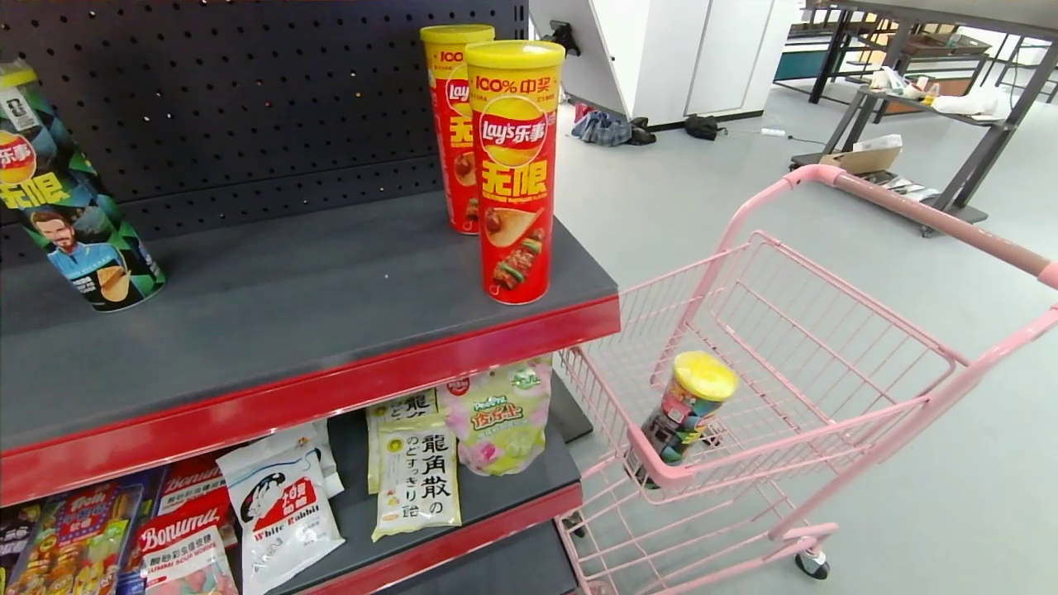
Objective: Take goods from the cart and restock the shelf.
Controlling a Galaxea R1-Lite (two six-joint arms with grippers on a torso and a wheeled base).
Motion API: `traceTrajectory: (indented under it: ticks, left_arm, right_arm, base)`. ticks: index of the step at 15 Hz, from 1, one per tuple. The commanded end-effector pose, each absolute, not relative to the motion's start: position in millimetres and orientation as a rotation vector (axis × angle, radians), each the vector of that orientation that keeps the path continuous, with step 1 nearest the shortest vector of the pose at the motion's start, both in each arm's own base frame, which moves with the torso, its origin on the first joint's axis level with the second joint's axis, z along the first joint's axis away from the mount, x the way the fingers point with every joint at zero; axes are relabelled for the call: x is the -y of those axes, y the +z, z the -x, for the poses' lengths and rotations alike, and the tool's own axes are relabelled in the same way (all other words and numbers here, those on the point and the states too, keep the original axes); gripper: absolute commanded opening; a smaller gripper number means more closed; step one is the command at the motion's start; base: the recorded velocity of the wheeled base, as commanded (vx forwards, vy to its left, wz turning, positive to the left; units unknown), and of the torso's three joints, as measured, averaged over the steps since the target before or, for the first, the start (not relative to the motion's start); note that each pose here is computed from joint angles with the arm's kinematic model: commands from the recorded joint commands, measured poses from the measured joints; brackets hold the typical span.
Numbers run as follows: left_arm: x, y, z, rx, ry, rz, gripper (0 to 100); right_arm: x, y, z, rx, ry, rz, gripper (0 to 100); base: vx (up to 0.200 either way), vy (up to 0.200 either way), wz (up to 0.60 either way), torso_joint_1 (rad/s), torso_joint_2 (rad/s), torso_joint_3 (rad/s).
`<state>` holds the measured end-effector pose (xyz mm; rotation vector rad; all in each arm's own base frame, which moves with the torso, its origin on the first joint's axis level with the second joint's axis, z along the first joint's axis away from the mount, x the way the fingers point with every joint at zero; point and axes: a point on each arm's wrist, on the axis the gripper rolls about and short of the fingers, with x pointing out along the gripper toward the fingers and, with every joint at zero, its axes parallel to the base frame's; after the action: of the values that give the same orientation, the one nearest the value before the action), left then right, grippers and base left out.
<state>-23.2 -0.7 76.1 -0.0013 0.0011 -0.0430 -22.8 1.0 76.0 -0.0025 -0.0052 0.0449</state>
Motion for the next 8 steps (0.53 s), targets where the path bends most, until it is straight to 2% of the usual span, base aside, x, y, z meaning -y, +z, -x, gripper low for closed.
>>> traceTrajectory:
  ticks: [1,5,6,8]
  left_arm:
    - [0.7,76.1,23.2,-0.002,-0.044,0.0,100]
    - [0.7,76.1,23.2,-0.002,-0.044,0.003,100]
    - [0.7,76.1,23.2,-0.002,-0.043,0.003,100]
    - [0.7,76.1,23.2,-0.002,-0.044,0.002,100]
  right_arm:
    - [-1.0,76.5,21.3,-0.014,0.048,0.003,100]
    - [-1.0,76.4,22.2,0.0,0.04,0.015,100]
    - [-1.2,126.2,24.7,0.058,0.038,-0.002,100]
    - [-2.1,194.5,-10.2,-0.01,0.11,-0.118,100]
  base:
    - [0.0,0.0,0.0,-0.071,0.19,0.139]
    - [0.0,0.0,0.0,-0.013,0.05,0.033]
    - [0.0,0.0,0.0,0.0,0.0,0.0]
    - [0.0,0.0,0.0,0.0,0.0,0.0]
